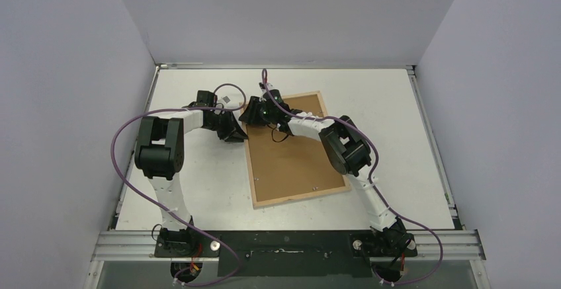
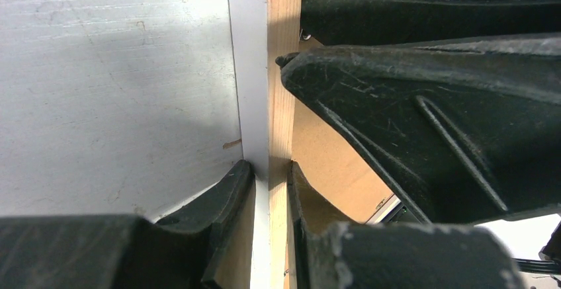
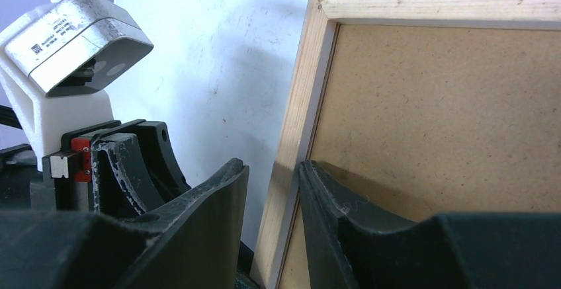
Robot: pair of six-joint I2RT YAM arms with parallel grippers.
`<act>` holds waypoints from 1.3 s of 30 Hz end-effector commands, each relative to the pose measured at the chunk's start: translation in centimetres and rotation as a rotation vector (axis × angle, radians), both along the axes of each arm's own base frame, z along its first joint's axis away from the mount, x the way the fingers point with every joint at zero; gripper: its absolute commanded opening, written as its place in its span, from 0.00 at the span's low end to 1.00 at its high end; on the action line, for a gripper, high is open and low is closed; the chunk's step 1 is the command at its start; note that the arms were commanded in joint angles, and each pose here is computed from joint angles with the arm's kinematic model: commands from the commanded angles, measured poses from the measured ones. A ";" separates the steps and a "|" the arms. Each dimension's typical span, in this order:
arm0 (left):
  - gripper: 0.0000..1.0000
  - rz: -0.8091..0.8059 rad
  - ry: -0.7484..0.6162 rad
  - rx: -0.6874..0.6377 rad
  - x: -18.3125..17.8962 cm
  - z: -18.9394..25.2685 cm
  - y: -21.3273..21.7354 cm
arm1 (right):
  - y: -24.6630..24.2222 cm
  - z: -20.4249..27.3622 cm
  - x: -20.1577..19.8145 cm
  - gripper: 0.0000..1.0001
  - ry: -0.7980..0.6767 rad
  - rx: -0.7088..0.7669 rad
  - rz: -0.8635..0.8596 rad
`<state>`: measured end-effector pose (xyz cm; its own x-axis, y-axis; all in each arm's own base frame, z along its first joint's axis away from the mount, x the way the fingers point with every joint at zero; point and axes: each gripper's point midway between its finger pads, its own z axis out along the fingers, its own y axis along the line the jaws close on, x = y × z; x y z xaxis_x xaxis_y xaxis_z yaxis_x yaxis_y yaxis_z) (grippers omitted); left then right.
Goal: Put the photo into the frame
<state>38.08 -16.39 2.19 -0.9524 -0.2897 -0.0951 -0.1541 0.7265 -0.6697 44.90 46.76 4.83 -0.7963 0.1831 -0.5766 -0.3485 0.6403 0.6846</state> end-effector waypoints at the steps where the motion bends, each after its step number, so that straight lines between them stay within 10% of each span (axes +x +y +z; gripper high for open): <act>1: 0.00 -0.025 0.054 0.048 -1.5 -1.1 0.3 | 0.4 -2.1 -1.4 0.36 0.029 -0.039 0.071; 23: 0.00 0.021 0.075 0.061 -0.9 -1.1 1.1 | 0.0 2.3 -0.9 0.35 0.005 0.119 0.050; 39: 0.19 0.032 0.046 0.025 0.1 0.6 0.8 | -11.1 12.5 5.6 0.48 -0.200 0.041 -0.379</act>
